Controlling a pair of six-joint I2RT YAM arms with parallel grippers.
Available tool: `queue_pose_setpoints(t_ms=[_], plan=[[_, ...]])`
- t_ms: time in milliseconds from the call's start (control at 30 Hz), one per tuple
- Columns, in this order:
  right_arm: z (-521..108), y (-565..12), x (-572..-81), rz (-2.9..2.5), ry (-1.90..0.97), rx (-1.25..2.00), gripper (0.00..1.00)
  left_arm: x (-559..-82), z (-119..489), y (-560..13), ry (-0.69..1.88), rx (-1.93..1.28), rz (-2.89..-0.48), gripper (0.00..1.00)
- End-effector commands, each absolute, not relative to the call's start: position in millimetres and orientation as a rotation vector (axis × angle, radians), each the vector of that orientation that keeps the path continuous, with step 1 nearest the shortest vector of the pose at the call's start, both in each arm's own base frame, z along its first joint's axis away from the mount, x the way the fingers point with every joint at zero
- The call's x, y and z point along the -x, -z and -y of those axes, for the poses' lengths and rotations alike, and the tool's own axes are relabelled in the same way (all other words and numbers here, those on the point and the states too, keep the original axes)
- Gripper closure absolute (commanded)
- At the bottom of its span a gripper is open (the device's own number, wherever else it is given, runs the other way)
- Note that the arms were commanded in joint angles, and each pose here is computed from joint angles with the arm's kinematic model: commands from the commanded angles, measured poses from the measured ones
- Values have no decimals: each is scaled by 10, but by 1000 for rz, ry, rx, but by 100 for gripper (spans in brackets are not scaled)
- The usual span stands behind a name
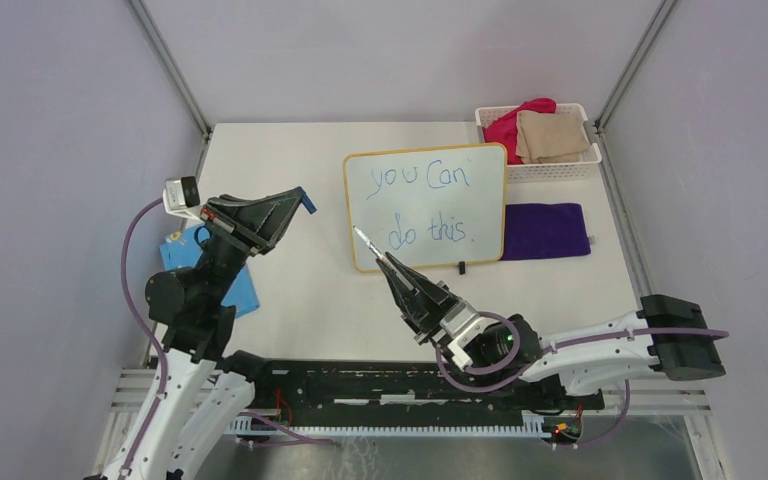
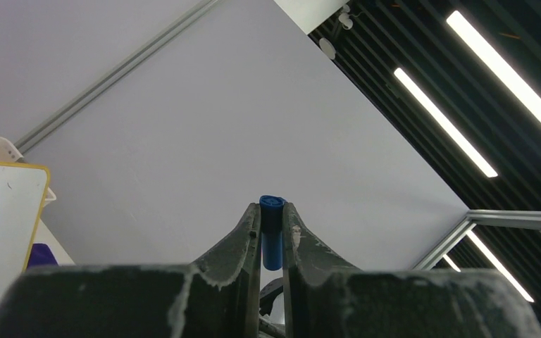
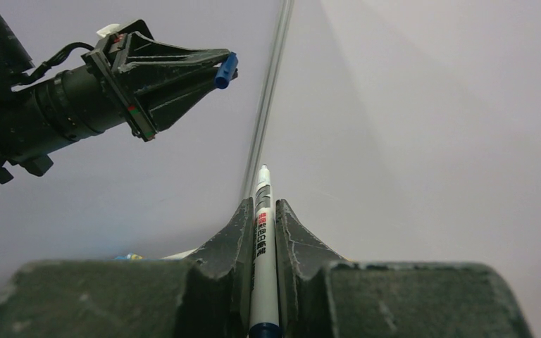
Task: Write a sentence on the whiteboard
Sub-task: Close the whiteboard marker at the center of the board.
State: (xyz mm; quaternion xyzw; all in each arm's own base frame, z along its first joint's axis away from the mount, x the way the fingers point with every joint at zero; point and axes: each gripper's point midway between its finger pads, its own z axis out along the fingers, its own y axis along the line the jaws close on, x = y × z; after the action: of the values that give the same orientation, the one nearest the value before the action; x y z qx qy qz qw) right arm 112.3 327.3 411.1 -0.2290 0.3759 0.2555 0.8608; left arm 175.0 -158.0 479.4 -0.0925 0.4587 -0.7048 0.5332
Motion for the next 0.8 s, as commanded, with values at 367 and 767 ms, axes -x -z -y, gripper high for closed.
queue_pose_setpoints(t_ms=[367,767], plan=[[-3153,-4586,-1019,-688,-585,329,100,-1802,1453,-5175,1719,355,-1012,98],[-2757,-4339,-1213,-798,-473,332,100,-2048,1835,-5104,1801,348,-1075,98]])
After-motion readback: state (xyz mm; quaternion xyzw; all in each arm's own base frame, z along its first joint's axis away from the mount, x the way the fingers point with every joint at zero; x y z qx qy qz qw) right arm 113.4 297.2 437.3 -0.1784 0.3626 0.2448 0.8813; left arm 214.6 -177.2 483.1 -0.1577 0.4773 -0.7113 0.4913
